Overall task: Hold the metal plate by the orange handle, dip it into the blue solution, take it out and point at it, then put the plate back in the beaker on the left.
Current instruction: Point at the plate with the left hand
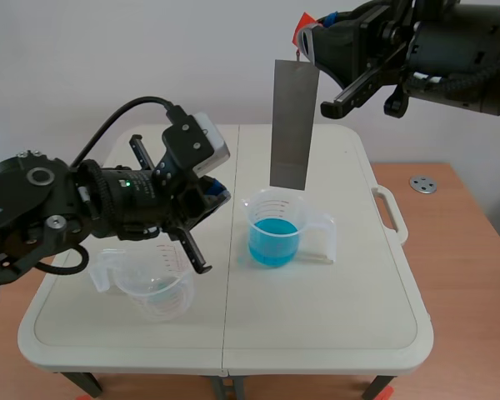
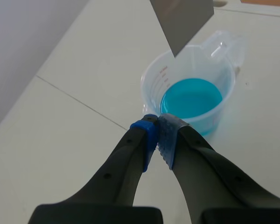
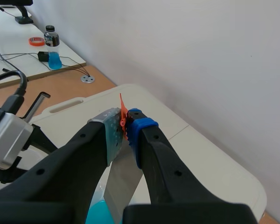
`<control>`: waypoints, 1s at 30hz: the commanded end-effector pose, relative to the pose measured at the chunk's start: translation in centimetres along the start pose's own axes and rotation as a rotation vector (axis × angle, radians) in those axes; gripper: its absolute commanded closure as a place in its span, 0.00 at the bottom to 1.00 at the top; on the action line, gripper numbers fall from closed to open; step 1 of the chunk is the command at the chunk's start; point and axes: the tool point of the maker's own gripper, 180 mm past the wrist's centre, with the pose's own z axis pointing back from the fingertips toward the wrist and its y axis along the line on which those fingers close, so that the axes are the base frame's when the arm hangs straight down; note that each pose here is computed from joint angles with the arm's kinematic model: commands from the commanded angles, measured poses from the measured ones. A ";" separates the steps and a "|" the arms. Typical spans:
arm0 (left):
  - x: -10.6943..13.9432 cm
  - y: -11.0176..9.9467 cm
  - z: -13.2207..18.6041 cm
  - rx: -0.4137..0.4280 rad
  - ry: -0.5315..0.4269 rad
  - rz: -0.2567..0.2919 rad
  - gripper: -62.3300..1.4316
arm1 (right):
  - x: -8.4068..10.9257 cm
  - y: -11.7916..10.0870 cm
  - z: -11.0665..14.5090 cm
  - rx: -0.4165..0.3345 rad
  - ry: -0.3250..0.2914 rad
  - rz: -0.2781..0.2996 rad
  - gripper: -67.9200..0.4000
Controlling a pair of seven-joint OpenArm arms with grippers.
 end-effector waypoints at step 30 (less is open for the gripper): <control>-7.4 0.0 20.2 0.141 0.125 0.216 0.96 | 0.0 -0.7 -0.1 -0.006 -0.032 -0.023 0.97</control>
